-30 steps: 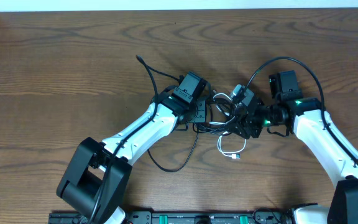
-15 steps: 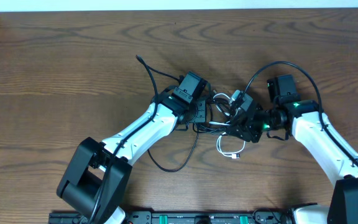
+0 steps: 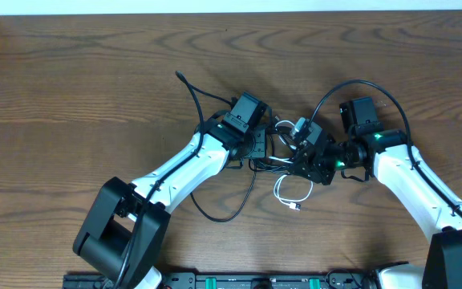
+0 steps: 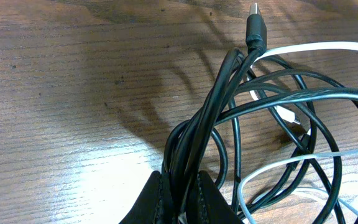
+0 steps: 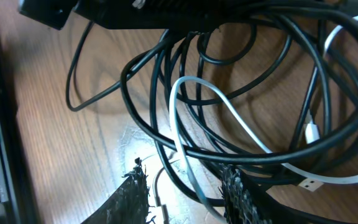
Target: Untangle cables
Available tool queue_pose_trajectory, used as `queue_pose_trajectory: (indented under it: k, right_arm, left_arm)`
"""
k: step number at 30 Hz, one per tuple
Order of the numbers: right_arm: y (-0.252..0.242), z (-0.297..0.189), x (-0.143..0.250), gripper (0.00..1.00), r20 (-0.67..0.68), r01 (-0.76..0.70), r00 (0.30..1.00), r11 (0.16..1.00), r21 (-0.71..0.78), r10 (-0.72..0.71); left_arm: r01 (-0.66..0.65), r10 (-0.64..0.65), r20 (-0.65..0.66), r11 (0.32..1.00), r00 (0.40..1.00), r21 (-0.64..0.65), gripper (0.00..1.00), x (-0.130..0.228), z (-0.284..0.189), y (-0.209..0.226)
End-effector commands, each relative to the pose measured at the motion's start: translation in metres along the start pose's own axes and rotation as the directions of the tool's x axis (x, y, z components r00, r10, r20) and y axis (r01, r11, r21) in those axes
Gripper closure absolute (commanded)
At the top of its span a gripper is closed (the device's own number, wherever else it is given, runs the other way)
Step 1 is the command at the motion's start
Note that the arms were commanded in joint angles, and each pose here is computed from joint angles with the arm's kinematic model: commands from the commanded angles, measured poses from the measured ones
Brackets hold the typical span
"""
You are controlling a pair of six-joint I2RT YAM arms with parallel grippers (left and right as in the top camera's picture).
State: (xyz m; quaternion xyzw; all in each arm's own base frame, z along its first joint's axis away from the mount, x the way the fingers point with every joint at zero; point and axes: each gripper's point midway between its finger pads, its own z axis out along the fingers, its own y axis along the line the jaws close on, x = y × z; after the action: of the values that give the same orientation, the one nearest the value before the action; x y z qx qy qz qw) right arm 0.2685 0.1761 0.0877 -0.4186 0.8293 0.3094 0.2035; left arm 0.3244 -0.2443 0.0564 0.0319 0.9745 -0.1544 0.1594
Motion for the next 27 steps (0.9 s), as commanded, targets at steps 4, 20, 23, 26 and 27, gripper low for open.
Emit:
queue_pose_trajectory:
  k: [4, 20, 23, 26, 27]
  right_arm:
    - [-0.002, 0.006, 0.003, 0.64, -0.005, 0.006, 1.0, 1.0, -0.001, -0.006]
    - [-0.008, -0.013, -0.023, 0.99, 0.082, -0.085, 0.993, 0.996, 0.012, 0.084]
    - [-0.007, -0.057, -0.052, 0.99, 0.186, -0.101, 0.978, 0.994, 0.039, 0.092]
    - [-0.012, -0.123, -0.084, 0.99, 0.333, -0.162, 0.937, 0.977, 0.142, 0.107]
    - [-0.013, -0.15, -0.094, 0.99, 0.394, -0.189, 0.913, 0.965, 0.182, 0.105]
  left_arm:
    - [-0.011, 0.011, -0.004, 1.0, 1.0, 0.012, 0.92, 0.003, -0.003, -0.002]
    - [-0.011, 0.011, -0.004, 1.0, 1.0, 0.012, 0.92, 0.003, -0.003, -0.002]
    - [-0.012, 0.012, -0.002, 1.0, 1.0, 0.008, 0.92, 0.002, -0.003, -0.001]
    - [-0.011, 0.011, 0.002, 1.0, 1.0, -0.001, 0.92, 0.002, -0.003, 0.001]
    - [-0.011, 0.011, 0.008, 1.0, 1.0, -0.012, 0.93, 0.001, -0.003, 0.003]
